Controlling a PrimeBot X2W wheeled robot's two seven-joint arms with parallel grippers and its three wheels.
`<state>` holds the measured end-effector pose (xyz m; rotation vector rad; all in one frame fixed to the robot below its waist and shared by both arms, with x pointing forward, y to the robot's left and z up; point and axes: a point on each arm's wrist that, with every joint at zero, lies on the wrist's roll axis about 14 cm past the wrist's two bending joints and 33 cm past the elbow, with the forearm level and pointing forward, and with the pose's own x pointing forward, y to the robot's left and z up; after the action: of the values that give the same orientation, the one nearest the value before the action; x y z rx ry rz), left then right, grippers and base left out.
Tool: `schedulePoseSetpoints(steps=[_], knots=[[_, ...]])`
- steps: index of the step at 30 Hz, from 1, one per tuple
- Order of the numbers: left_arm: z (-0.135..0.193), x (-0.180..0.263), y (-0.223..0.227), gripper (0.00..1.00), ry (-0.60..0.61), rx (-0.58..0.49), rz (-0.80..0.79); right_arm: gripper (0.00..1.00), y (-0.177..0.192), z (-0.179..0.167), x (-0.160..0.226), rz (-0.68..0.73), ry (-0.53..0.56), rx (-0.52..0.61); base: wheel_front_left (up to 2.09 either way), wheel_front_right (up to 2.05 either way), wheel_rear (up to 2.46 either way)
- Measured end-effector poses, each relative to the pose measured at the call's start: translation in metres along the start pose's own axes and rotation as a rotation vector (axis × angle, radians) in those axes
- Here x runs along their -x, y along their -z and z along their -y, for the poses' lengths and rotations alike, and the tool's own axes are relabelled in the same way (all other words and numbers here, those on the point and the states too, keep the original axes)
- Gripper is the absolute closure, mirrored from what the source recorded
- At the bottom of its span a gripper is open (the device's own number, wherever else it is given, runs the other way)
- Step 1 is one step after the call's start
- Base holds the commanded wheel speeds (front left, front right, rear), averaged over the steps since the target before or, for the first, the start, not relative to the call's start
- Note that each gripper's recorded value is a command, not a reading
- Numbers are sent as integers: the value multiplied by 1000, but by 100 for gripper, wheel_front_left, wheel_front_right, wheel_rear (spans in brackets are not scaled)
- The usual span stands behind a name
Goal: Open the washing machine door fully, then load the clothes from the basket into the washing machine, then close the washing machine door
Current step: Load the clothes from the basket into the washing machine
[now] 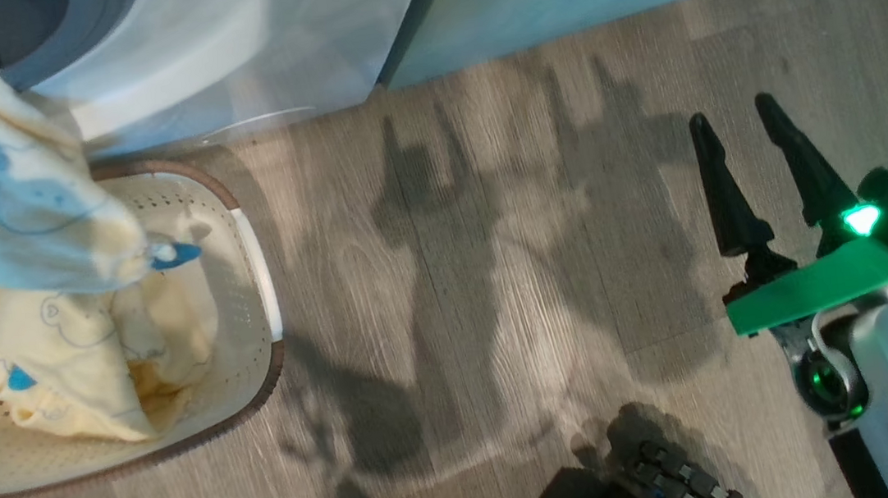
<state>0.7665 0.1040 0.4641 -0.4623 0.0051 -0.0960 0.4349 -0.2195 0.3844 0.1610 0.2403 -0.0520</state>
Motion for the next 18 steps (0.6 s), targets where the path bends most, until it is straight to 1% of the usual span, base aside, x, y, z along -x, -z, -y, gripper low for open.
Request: schedulePoseSetpoints(steps=[3,5,11,15,18], knots=[[2,-6,-16,100,13,18,70,0,1,1,-4,-1,0,6,0,0,0],[4,-9,-31,100,24,50,127,0,3,0,-5,-6,-4,8,0,0,0],[-4,-10,-69,100,10,112,284,0,7,0,-6,-19,-5,10,0,0,0],[-3,-5,-73,100,18,122,329,0,10,0,-7,-26,-4,9,0,0,0],[-2,-3,-62,100,23,101,310,0,12,-1,-8,-30,-7,8,0,0,0]])
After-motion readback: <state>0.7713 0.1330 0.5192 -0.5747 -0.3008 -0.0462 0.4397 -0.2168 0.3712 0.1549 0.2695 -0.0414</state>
